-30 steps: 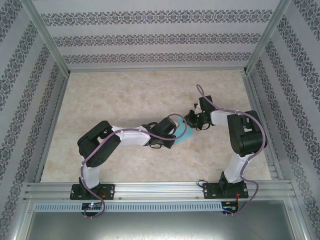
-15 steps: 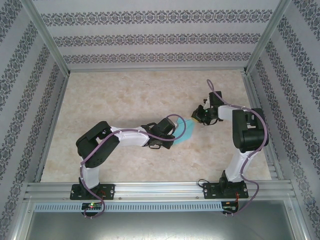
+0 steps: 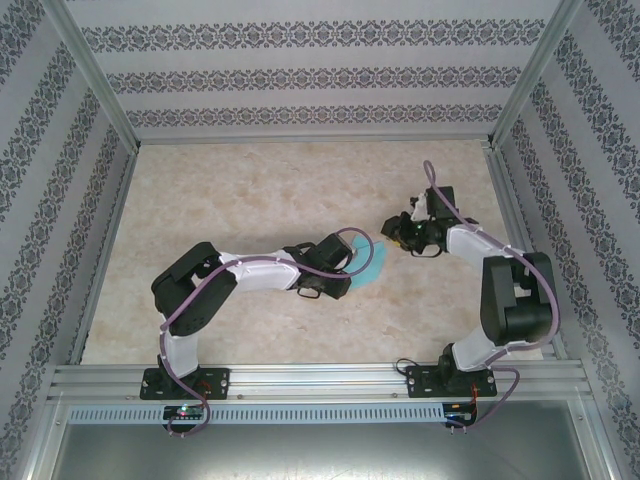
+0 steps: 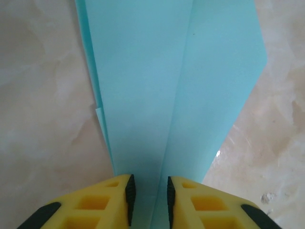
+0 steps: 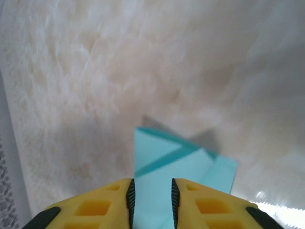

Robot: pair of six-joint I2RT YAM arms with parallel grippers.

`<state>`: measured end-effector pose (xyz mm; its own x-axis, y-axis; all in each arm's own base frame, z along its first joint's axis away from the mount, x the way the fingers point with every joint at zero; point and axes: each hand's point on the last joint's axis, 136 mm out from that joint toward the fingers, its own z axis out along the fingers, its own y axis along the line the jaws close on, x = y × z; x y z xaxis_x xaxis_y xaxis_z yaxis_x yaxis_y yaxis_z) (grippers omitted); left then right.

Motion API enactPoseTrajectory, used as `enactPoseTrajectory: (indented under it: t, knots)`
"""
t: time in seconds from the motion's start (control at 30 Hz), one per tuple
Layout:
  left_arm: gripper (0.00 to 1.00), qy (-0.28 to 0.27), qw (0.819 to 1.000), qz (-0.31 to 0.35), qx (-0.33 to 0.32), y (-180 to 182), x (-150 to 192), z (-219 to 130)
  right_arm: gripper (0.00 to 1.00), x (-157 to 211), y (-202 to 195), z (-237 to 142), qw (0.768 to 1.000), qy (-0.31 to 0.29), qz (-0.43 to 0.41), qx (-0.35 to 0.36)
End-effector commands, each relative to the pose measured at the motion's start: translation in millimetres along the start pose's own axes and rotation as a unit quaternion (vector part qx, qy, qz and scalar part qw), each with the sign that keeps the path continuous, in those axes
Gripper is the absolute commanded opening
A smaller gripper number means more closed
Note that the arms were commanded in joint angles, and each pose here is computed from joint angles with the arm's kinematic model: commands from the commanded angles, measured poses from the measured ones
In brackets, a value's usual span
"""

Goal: Fold a paper plane with a square sheet of paper (pick it up from the middle)
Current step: Fourth fold the wing at the center of the table, then turn over the paper at the center of the table.

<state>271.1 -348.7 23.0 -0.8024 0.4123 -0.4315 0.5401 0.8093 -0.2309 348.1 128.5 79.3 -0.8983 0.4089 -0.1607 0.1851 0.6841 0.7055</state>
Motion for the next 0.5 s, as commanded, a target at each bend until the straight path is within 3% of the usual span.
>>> enactPoseTrajectory:
  t: [0.0,0.2,0.47]
  knots:
    - [0.34,0.03,0.999,-0.01,-0.002,1,7,-22,0.33,34,6,2,0.999,0.036,0.003,-0.018]
    - [0.45,0.003,1.0,-0.005,0.007,0,-17,-48,0.39,53,7,-1,0.999,0.04,0.002,-0.032]
    - [0.49,0.028,0.996,-0.014,0.086,1,-23,-38,0.49,61,11,-5,0.998,0.039,-0.007,-0.055]
